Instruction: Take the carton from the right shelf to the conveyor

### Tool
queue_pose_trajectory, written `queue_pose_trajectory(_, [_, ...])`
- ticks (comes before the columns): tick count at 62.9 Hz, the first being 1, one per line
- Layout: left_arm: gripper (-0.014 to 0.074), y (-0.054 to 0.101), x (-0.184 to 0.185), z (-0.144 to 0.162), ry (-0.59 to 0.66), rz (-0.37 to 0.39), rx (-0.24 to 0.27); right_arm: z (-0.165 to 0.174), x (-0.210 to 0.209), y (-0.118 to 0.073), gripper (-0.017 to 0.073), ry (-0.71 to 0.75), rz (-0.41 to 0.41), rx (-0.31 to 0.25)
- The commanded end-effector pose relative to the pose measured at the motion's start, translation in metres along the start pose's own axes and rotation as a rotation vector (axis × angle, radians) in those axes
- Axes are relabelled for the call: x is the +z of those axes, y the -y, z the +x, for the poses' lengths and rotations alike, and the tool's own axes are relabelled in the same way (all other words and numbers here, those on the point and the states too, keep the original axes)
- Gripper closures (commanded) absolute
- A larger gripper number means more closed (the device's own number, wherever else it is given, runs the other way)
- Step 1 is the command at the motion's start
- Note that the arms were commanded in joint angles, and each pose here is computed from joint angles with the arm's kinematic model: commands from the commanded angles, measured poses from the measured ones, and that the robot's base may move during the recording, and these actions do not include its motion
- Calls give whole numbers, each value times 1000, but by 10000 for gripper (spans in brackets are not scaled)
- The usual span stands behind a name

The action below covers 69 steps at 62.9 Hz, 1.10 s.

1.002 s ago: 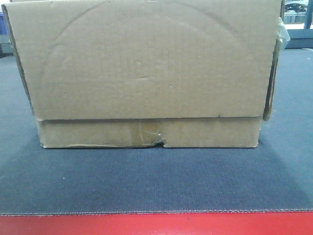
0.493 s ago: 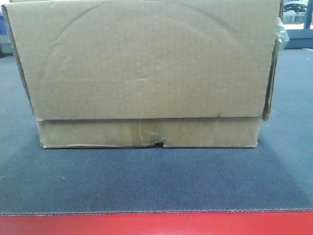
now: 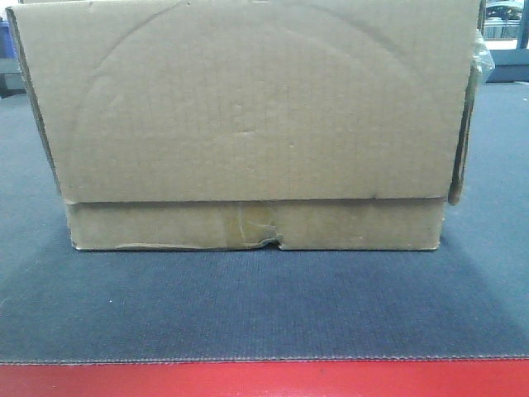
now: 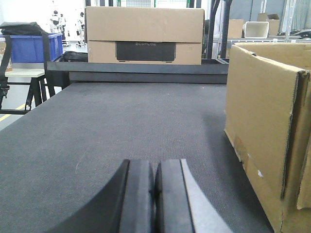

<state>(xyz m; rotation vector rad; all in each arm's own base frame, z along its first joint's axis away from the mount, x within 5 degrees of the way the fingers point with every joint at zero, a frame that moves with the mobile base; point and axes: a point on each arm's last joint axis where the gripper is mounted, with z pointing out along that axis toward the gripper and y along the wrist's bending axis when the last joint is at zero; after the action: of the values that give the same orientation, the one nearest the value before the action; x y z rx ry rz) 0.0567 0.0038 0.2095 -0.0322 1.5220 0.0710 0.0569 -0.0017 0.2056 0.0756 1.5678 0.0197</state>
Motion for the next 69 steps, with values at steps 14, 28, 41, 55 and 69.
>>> queue_pose_trajectory(14, [591,0,0,-3,28,-2,0,-4,-1,0,628,42,4,-8])
queue_pose_trajectory(28, [591,0,0,-3,28,-2,0,-4,-1,0,628,42,4,-8])
queue_pose_trajectory(41, [591,0,0,-3,28,-2,0,-4,-1,0,628,42,4,-8])
queue_pose_trajectory(55, [591,0,0,-3,28,-2,0,-4,-1,0,628,42,4,-8])
queue_pose_trajectory(69, [591,0,0,-3,28,-2,0,-4,-1,0,628,42,4,-8])
